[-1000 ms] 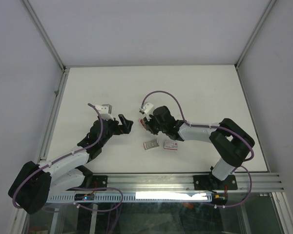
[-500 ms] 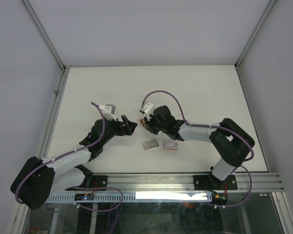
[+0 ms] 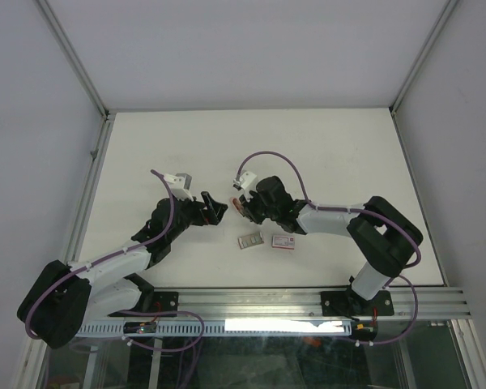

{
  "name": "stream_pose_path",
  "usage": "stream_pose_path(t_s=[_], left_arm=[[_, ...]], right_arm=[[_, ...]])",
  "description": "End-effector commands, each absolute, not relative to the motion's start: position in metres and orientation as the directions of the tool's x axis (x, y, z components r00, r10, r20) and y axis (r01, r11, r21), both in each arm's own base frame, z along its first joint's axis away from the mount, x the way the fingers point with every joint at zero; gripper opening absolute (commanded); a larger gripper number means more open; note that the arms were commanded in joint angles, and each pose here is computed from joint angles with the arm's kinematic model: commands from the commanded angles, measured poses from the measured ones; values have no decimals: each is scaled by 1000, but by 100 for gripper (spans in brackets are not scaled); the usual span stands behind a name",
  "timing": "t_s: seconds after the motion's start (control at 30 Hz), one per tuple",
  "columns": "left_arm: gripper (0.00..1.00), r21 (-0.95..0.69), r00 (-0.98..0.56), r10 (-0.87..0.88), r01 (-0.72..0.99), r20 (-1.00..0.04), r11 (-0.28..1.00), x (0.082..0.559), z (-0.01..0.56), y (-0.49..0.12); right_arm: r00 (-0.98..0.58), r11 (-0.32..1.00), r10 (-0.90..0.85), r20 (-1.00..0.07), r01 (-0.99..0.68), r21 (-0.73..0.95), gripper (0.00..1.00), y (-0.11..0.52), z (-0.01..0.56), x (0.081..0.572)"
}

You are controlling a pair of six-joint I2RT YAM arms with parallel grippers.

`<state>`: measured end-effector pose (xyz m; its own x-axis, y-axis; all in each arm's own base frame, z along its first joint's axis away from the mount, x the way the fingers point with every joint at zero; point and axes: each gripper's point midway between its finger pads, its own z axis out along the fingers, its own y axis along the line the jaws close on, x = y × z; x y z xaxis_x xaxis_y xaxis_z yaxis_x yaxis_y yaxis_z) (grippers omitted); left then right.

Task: Load the staples into the stapler

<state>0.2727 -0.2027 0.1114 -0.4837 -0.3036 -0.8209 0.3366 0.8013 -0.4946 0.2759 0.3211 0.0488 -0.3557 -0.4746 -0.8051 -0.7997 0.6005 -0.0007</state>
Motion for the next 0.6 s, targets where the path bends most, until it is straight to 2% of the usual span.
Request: stream_pose_path(t_s=[0.0,0.57], left_arm=[[99,-497,-430,-330,369,-840,785,277,130,-205],[99,-495,-429,-330,365,-841,789,278,130,-204]], right_arm=[[-304,579,-418,-856,-815,6,13,333,73,281],[-313,585,-438,-843,-811,-3,13,331,65,283]])
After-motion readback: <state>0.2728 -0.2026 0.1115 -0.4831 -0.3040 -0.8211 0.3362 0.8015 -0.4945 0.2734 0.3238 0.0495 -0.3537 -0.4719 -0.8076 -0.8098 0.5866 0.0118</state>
